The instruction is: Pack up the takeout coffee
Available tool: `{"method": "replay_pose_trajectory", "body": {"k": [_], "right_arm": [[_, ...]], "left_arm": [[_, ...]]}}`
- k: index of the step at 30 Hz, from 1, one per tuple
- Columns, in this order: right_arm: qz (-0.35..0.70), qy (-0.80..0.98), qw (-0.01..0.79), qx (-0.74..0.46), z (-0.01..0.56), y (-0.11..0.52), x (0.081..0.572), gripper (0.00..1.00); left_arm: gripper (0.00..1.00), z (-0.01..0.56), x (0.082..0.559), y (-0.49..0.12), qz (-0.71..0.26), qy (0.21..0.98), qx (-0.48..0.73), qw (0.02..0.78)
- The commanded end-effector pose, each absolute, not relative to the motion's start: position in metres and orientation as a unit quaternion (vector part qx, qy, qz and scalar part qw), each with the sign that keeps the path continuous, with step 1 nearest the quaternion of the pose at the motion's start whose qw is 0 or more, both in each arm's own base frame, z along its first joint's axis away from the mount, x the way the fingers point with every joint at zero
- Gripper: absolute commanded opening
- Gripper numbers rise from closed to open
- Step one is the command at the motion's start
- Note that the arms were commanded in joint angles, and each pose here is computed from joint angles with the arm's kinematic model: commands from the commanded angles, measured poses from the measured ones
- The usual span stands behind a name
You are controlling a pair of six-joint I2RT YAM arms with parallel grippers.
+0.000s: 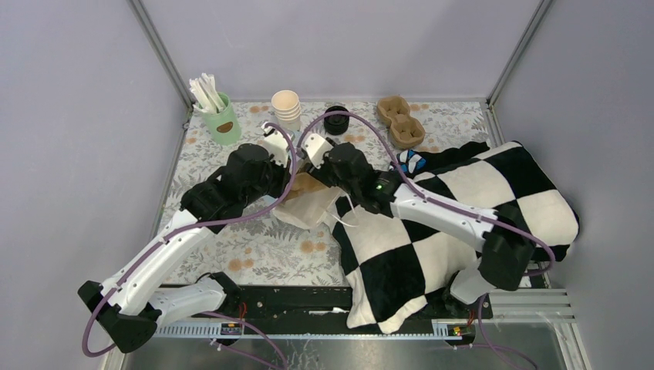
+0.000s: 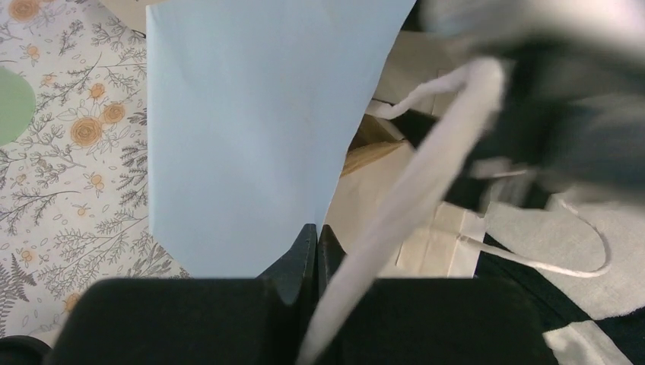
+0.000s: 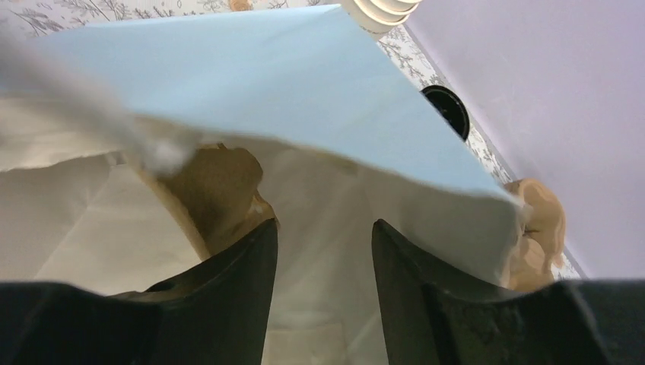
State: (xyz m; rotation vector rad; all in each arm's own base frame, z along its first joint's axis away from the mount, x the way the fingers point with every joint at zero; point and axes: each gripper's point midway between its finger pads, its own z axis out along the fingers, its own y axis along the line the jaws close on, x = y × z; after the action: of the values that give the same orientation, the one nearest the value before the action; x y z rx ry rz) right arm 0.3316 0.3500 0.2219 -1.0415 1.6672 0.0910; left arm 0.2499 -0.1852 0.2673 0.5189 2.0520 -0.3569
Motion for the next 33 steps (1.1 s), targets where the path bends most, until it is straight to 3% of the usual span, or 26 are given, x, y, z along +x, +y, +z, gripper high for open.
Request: {"method": "replay_pose_trajectory", "body": {"k": [1, 6, 10, 15, 19, 21, 23, 24, 25, 27, 29, 33], "right_arm": [[0.059, 0.706, 0.589, -0.388, 0.277, 0.321, 0.316, 0.57], [0.090, 0.716, 0.554, -0.416, 0.263, 0.315, 0.292, 0.60], [0.166, 0.685, 0.538, -0.463, 0.252, 0.334, 0.265, 0.77], [0.164, 0.686, 0.536, -0.463, 0.238, 0.349, 0.275, 0.93], [0.142, 0.692, 0.561, -0.432, 0.240, 0.352, 0.295, 0.88], [0.120, 0.698, 0.595, -0.379, 0.244, 0.350, 0.314, 0.80], [0.076, 0.696, 0.639, -0.319, 0.246, 0.350, 0.344, 0.47], [0.034, 0.701, 0.656, -0.277, 0.247, 0.342, 0.361, 0.41], [0.011, 0.706, 0.661, -0.255, 0.248, 0.340, 0.370, 0.42], [0.034, 0.701, 0.656, -0.278, 0.250, 0.353, 0.370, 0.60], [0.057, 0.698, 0.643, -0.308, 0.250, 0.363, 0.362, 0.67], [0.053, 0.709, 0.629, -0.314, 0.249, 0.352, 0.353, 0.67]], "left_arm": [[0.00, 0.280, 0.254, -0.184, -0.142, 0.831, 0.212, 0.495], [0.00, 0.278, 0.254, -0.184, -0.138, 0.831, 0.218, 0.493], [0.00, 0.281, 0.255, -0.184, -0.139, 0.828, 0.219, 0.497], [0.00, 0.283, 0.254, -0.185, -0.143, 0.827, 0.218, 0.498], [0.00, 0.284, 0.252, -0.186, -0.148, 0.825, 0.221, 0.498], [0.00, 0.284, 0.250, -0.188, -0.154, 0.824, 0.225, 0.497], [0.00, 0.284, 0.251, -0.188, -0.154, 0.824, 0.224, 0.497], [0.00, 0.284, 0.251, -0.189, -0.154, 0.825, 0.222, 0.497], [0.00, 0.284, 0.252, -0.188, -0.153, 0.824, 0.222, 0.497], [0.00, 0.284, 0.252, -0.188, -0.152, 0.824, 0.221, 0.498], [0.00, 0.284, 0.252, -0.186, -0.149, 0.824, 0.220, 0.500], [0.00, 0.285, 0.252, -0.184, -0.148, 0.826, 0.212, 0.502]]}}
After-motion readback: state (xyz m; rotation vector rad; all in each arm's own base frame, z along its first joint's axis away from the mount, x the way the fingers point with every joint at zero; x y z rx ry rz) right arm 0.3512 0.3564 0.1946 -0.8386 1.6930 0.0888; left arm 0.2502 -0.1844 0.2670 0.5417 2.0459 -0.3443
